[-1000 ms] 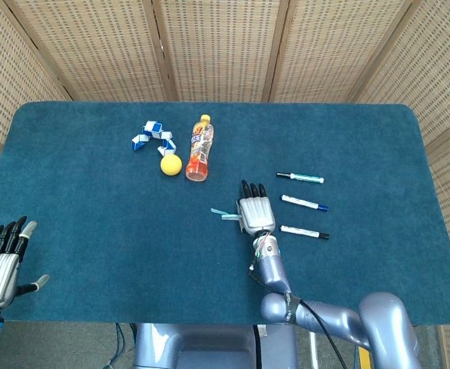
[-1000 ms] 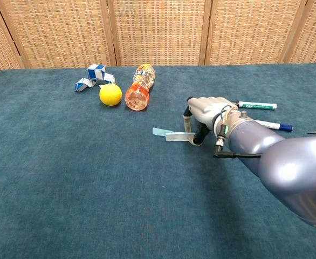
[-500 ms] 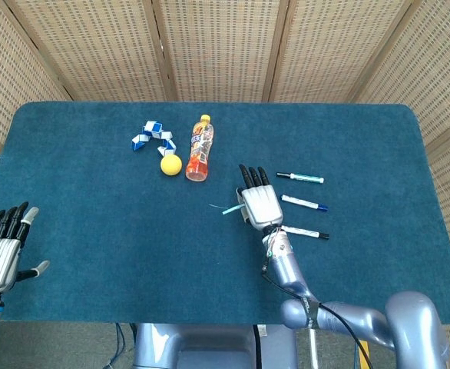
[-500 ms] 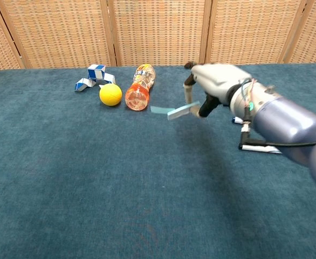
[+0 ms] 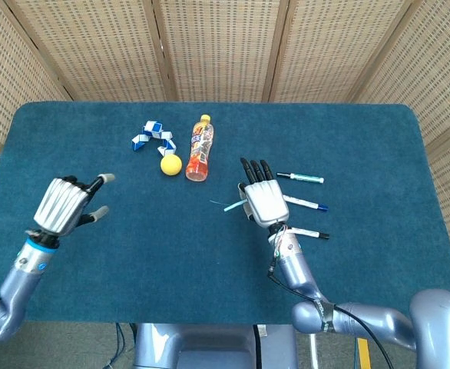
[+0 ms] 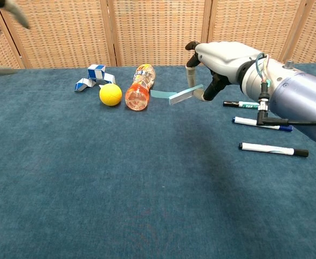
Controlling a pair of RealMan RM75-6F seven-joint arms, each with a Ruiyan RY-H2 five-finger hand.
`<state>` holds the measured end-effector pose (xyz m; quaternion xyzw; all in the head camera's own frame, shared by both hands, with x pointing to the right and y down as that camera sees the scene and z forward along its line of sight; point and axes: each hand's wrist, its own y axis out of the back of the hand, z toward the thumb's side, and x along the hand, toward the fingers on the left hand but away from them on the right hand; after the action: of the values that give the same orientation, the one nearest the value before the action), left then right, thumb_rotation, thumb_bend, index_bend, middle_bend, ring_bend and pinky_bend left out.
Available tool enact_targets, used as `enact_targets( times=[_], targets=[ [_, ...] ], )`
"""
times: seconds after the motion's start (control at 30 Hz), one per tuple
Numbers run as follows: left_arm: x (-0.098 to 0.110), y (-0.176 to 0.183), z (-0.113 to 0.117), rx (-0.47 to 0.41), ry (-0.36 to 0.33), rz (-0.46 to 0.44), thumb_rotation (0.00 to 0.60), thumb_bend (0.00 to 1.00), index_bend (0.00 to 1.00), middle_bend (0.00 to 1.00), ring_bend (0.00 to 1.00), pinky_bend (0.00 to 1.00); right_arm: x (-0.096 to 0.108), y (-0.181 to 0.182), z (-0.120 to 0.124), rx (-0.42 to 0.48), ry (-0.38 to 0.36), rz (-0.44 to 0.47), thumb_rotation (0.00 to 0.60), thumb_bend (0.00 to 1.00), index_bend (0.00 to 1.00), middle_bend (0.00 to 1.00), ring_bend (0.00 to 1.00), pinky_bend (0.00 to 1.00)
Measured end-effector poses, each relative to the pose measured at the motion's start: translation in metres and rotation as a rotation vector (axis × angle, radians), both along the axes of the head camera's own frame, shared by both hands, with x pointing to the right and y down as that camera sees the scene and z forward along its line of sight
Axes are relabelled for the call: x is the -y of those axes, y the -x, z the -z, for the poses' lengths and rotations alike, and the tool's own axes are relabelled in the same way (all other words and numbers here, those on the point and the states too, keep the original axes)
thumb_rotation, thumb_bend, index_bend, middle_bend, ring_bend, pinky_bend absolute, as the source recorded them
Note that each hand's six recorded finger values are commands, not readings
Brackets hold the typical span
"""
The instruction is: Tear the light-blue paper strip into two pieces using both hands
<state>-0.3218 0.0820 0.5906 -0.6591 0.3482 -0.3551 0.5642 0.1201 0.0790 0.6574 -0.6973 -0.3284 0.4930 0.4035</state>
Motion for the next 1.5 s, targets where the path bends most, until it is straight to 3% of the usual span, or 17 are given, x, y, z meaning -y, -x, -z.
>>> enact_targets(
  times=[0.3,0.7,0.97,1.5],
  targets=[
    [0.017,-0.075,-0.034,-0.089,0.123,-0.022,0.600,0.00,0.38,0.97,1.00,0.89,0.001,0.004,0.002,0.054,0.095,-0.078,0.600,0.49,0.65,0.02,0.00,0.00],
    [0.014,-0.131,-0.066,-0.229,0.280,-0.027,0.600,0.01,0.38,0.98,1.00,0.89,0.001,0.007,0.012,0.088,0.115,-0.134,0.600,0.52,0.65,0.02,0.00,0.00],
    [0.019,-0.150,-0.074,-0.244,0.290,-0.037,0.600,0.17,0.45,0.98,1.00,0.89,-0.007,0.016,0.017,0.119,0.125,-0.131,0.600,0.52,0.65,0.02,0.00,0.00],
    [0.021,-0.165,-0.080,-0.297,0.349,-0.013,0.600,0.24,0.51,0.98,1.00,0.89,-0.005,0.013,0.018,0.128,0.141,-0.155,0.600,0.52,0.65,0.02,0.00,0.00]
  ],
)
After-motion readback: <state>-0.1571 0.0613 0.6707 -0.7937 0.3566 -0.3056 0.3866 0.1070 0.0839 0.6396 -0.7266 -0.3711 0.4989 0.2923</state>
